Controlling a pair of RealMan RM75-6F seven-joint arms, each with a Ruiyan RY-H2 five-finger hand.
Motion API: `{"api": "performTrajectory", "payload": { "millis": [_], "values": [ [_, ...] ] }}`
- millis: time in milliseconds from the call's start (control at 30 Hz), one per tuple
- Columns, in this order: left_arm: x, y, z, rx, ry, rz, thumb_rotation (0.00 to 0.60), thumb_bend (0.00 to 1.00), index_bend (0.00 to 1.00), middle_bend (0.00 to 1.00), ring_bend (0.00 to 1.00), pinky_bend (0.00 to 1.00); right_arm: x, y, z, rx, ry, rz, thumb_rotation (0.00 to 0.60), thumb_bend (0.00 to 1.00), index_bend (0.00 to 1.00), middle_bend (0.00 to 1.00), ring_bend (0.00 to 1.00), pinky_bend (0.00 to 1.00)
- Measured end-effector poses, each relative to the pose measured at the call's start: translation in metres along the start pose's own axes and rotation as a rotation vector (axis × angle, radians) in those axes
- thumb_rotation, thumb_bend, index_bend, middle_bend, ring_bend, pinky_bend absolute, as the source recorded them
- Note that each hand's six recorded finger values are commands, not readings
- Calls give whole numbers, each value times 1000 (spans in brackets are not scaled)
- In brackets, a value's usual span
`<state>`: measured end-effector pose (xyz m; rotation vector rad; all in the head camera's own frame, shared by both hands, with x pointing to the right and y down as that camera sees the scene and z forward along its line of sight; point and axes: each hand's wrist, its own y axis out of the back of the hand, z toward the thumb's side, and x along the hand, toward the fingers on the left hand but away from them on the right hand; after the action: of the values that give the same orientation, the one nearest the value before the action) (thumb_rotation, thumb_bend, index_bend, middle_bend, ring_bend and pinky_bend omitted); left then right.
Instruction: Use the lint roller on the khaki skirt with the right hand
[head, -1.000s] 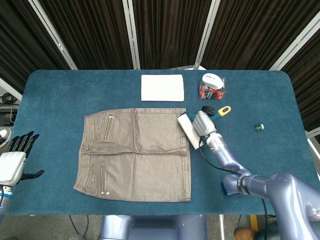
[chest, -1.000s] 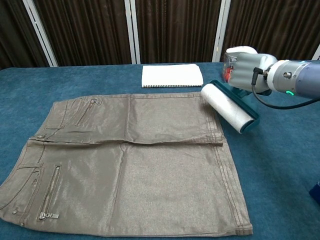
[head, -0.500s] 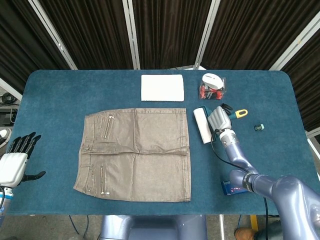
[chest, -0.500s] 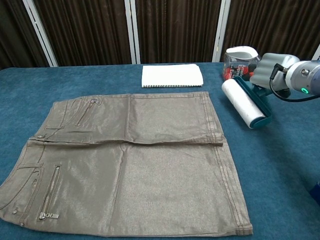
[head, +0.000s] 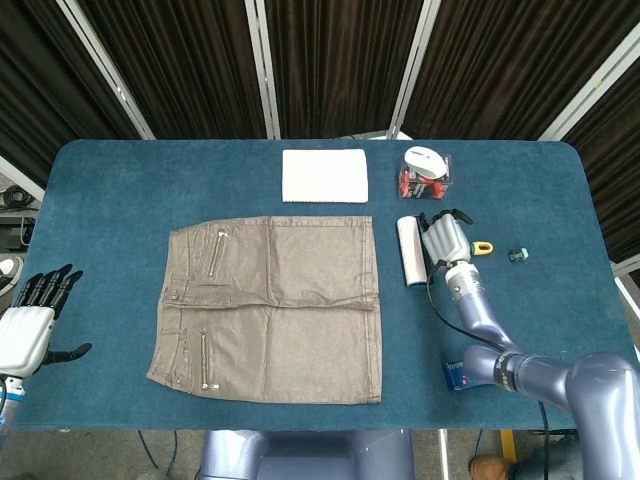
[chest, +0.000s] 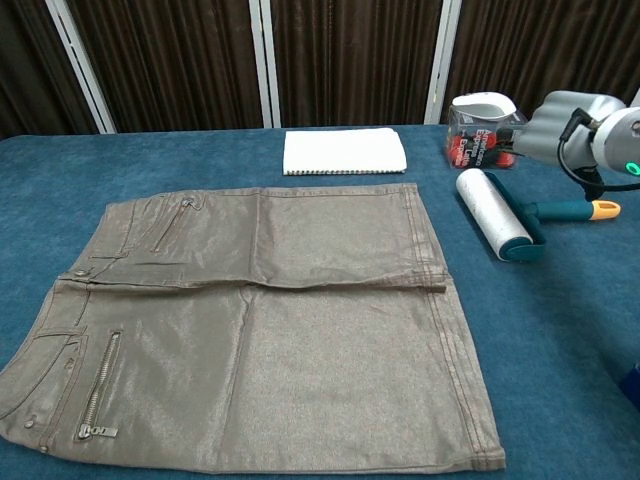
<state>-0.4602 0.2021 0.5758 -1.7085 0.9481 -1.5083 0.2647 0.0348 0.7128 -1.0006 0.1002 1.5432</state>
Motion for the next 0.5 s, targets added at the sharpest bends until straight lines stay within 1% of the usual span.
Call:
{"api": "performTrajectory", "payload": {
  "millis": [67,167,233,367,400,500],
  "values": [
    [-1,2,1,-4,-6,6,600,0,0,0,0,0,7,1,-6,-39,-5,-8,600,0,71,245,212,348],
    [-5,5,3,-7,-20,18,600,0,0,0,0,0,21,-4,-18,-145,-20,-29,600,0,64,197,147,258],
    [-8,7,5,-6,-31,23,600,0,0,0,0,0,33,-9,-30,-238,-36,-63,600,0,54,163,108,219],
    [-13,8,9,-3,-48,30,600,0,0,0,0,0,60,-16,-51,-430,-56,-167,600,0,15,83,23,126],
    [-14,8,10,-2,-52,31,600,0,0,0,0,0,69,-19,-58,-489,-59,-204,600,0,6,62,10,96],
    [-16,8,12,0,-62,29,600,0,0,0,0,0,97,-29,-71,-624,-60,-291,600,0,0,16,0,10]
  ]
}}
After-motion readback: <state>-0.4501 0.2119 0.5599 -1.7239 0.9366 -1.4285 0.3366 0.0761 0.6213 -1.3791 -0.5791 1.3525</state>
